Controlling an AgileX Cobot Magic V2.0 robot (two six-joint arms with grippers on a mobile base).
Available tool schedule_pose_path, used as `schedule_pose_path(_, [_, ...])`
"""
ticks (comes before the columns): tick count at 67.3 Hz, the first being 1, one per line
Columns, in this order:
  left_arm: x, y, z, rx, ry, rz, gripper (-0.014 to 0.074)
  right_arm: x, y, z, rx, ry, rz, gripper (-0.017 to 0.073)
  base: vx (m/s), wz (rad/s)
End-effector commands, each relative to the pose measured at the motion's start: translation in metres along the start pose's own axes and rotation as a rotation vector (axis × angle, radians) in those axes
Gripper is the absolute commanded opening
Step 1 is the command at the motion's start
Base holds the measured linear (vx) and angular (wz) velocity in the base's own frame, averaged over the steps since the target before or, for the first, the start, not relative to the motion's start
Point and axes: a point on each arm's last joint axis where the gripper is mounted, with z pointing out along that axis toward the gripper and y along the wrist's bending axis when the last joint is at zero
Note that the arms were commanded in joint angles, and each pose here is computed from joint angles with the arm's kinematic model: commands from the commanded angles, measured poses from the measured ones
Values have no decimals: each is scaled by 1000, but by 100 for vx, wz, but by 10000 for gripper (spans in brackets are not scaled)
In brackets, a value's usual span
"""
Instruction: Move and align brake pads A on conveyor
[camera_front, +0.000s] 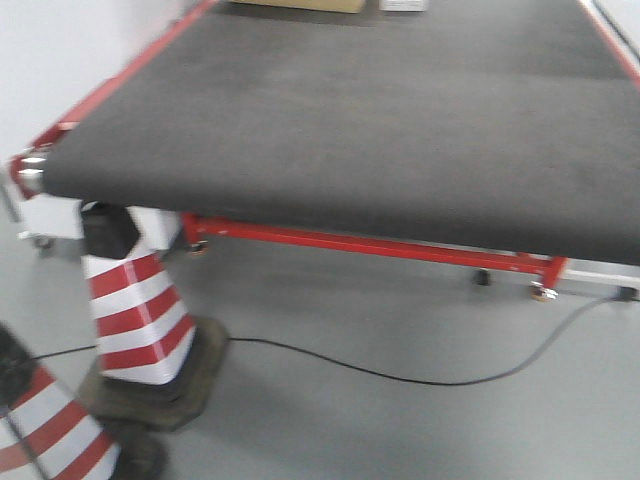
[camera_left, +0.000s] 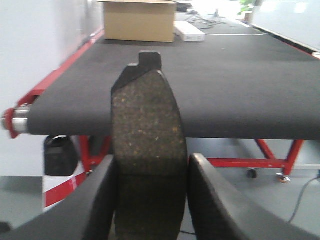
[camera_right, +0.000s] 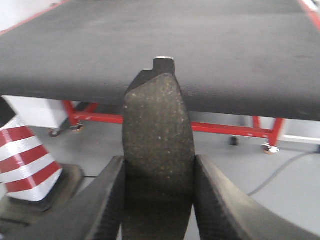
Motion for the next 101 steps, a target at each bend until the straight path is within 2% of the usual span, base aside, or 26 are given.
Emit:
schedule_pose_path(1, [-17, -1, -2, 8, -119, -3, -6, -18, 1, -4, -2, -118, -9, -7, 5, -53])
schedule_pose_path(59, [-17, -1, -2, 8, -119, -3, -6, -18, 1, -4, -2, -116, -9, -7, 7, -18])
schedule_pose_path(101, [-17, -1, -2, 8, -119, -3, -6, -18, 1, -4, -2, -116, -9, -7, 29, 3])
